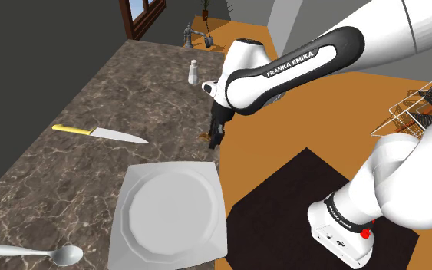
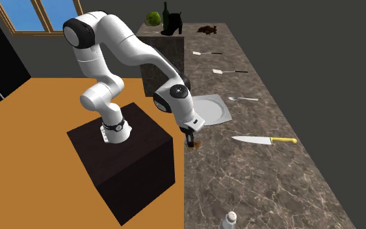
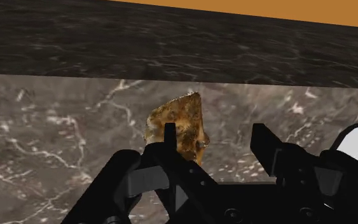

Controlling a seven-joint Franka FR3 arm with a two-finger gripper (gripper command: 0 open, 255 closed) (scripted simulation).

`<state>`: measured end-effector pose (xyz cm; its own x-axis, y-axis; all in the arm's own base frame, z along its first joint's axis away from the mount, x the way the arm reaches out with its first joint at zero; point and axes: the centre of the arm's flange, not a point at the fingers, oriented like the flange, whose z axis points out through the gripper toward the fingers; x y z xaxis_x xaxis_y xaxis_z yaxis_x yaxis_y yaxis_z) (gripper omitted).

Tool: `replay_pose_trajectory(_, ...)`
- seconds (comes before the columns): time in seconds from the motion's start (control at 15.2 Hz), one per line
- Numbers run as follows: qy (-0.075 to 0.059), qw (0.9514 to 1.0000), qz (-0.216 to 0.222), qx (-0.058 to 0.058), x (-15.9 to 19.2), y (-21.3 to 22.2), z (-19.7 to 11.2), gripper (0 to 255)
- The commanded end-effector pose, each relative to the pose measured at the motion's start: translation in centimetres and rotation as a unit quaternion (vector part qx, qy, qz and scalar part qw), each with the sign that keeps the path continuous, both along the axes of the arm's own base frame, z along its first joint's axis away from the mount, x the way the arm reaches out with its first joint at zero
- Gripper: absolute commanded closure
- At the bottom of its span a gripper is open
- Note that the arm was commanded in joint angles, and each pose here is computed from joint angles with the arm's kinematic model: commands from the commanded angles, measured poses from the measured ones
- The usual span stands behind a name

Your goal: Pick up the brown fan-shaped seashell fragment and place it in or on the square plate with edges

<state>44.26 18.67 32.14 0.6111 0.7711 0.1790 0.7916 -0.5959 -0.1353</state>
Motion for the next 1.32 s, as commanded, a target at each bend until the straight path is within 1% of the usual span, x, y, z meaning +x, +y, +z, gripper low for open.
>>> replay_pose_trajectory(0.0,0.000,1.0000,0.000,0.000,0.0,0.0,0.0,255)
replay_pose_trajectory(0.46,0.000,1.0000,0.000,0.000,-0.1,-0.1,0.1,255)
replay_pose_trajectory(0.53,-0.005,1.0000,0.000,0.002,0.1,0.0,0.5,255)
replay_pose_trajectory(0.59,-0.005,1.0000,0.000,0.002,0.1,0.0,0.5,0)
replay_pose_trajectory(0.66,0.016,0.9996,0.007,-0.022,1.6,0.7,1.6,0)
replay_pose_trajectory(0.73,0.036,0.9982,0.015,-0.045,3.3,1.5,2.6,0)
replay_pose_trajectory(0.79,0.050,0.9966,0.020,-0.062,4.4,2.1,3.2,0)
replay_pose_trajectory(1.25,0.050,0.9966,0.020,-0.062,4.1,2.5,-0.4,0)
